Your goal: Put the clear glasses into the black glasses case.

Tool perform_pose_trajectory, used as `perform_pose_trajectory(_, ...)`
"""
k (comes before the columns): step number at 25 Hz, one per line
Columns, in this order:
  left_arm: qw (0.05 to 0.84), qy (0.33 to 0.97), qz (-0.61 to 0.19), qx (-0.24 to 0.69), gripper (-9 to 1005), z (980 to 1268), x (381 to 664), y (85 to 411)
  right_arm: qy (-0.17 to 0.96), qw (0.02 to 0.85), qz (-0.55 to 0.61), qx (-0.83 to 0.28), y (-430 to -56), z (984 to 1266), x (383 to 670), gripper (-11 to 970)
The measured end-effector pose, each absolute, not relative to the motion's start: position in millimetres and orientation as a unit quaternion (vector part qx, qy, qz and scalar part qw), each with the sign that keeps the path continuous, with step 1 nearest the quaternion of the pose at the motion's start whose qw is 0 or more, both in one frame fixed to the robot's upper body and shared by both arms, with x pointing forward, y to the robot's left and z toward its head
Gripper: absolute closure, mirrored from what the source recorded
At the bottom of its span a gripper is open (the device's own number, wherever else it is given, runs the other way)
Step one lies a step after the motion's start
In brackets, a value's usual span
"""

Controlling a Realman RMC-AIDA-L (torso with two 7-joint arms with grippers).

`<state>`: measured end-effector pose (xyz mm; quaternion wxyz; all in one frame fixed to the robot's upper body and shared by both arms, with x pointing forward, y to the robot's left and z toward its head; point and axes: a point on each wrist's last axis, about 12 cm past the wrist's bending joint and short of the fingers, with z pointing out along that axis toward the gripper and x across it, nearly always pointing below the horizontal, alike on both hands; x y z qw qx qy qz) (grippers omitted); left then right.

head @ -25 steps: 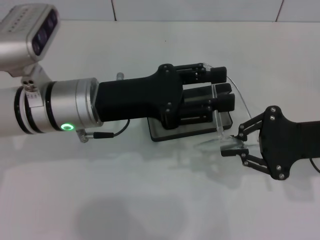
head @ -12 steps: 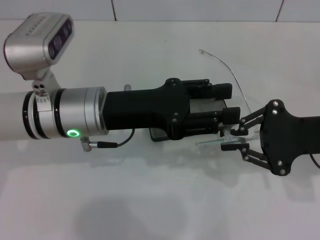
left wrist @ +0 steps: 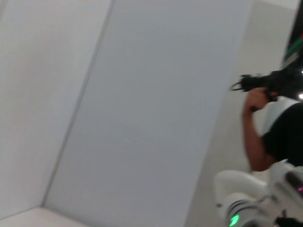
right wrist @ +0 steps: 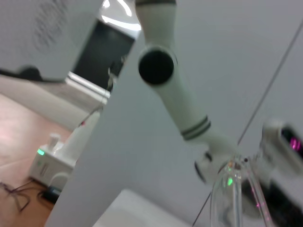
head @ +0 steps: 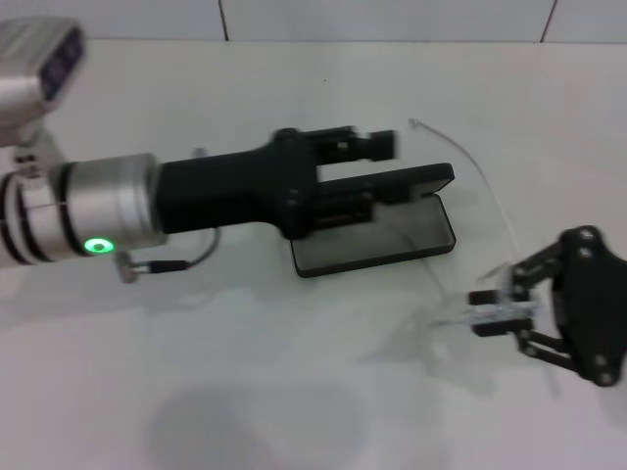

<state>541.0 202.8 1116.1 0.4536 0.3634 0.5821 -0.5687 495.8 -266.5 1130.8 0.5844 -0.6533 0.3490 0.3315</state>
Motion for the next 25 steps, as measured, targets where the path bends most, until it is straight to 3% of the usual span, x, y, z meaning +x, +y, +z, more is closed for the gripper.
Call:
perform_pose_trajectory(7,0.445,0.62,-0.539,0.355,395,1105.5,543.7,216.1,0.263,0.648,0.335,-0.632,-275.0,1138.9,478.3,836)
perform_pose_trajectory(17,0.474,0.598,-0.524,0.379,395,1104.1,546.0,191.4,0.207,0.578,0.437,-0.658,-222.0,1126.7,485.2,836)
perform_pose_trajectory(25,0.518,0.575,-0.513,0.372,395,1106.6,545.6,193.1,0.252,0.577,0.458,-0.627,-204.9,1117.5,498.6,835)
